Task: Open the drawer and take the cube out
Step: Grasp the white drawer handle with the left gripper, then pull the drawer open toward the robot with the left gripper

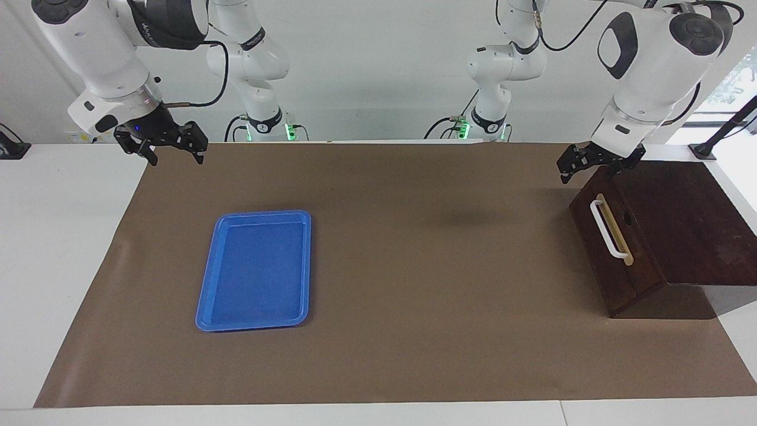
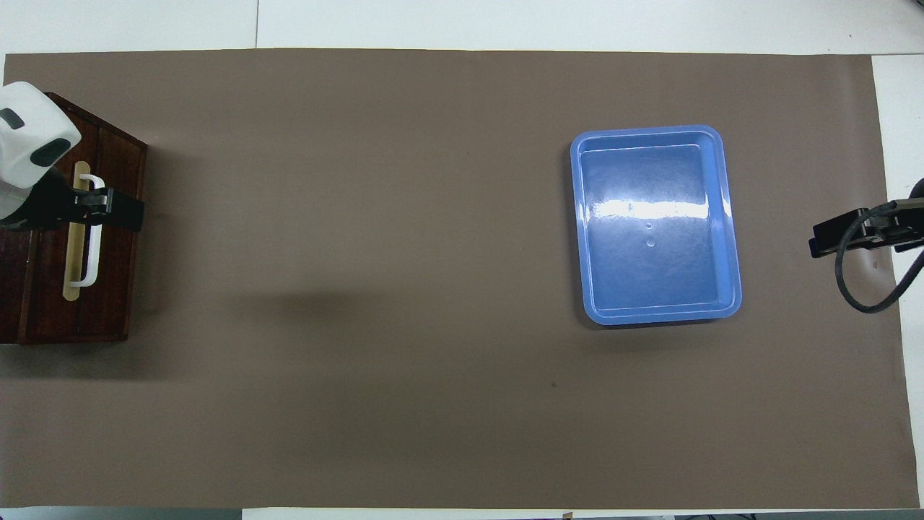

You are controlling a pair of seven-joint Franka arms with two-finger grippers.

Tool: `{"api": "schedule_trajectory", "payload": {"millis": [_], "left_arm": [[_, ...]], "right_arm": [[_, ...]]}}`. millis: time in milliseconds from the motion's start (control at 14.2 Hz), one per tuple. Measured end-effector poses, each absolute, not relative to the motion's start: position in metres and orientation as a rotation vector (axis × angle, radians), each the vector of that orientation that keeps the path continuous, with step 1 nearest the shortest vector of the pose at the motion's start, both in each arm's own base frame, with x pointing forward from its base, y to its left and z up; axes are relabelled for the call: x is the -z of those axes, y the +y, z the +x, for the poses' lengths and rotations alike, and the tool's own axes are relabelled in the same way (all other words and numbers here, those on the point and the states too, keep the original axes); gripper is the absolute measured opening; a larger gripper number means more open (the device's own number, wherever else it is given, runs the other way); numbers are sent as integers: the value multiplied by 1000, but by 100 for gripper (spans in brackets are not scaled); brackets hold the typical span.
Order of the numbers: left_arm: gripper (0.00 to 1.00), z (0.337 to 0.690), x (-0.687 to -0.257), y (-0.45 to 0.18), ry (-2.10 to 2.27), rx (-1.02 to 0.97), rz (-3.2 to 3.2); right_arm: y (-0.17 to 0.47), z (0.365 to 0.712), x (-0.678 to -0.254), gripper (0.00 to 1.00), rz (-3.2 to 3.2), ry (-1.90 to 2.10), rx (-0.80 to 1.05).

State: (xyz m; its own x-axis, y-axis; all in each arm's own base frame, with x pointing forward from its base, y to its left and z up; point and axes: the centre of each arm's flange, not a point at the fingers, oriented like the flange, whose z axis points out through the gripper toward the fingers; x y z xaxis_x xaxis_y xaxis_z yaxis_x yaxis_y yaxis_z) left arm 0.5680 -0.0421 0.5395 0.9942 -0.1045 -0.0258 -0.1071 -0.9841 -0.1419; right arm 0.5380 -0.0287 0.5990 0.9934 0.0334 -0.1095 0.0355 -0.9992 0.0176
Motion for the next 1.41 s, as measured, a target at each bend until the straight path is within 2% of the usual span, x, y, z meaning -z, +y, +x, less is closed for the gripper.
{"api": "schedule_trajectory", "payload": {"millis": [493,987,1410], "left_arm": [[100,570,-441,-44,376,11,-2767],[100,578,-408,2,382,76,-2771],[100,569,-378,-6,421,91,-2781]], "right_arm": [[-29,538,-599,100,3117,54,171],[-28,538,-599,100,3117,55,171],[-28,538,-599,100,3117,55,171]]}}
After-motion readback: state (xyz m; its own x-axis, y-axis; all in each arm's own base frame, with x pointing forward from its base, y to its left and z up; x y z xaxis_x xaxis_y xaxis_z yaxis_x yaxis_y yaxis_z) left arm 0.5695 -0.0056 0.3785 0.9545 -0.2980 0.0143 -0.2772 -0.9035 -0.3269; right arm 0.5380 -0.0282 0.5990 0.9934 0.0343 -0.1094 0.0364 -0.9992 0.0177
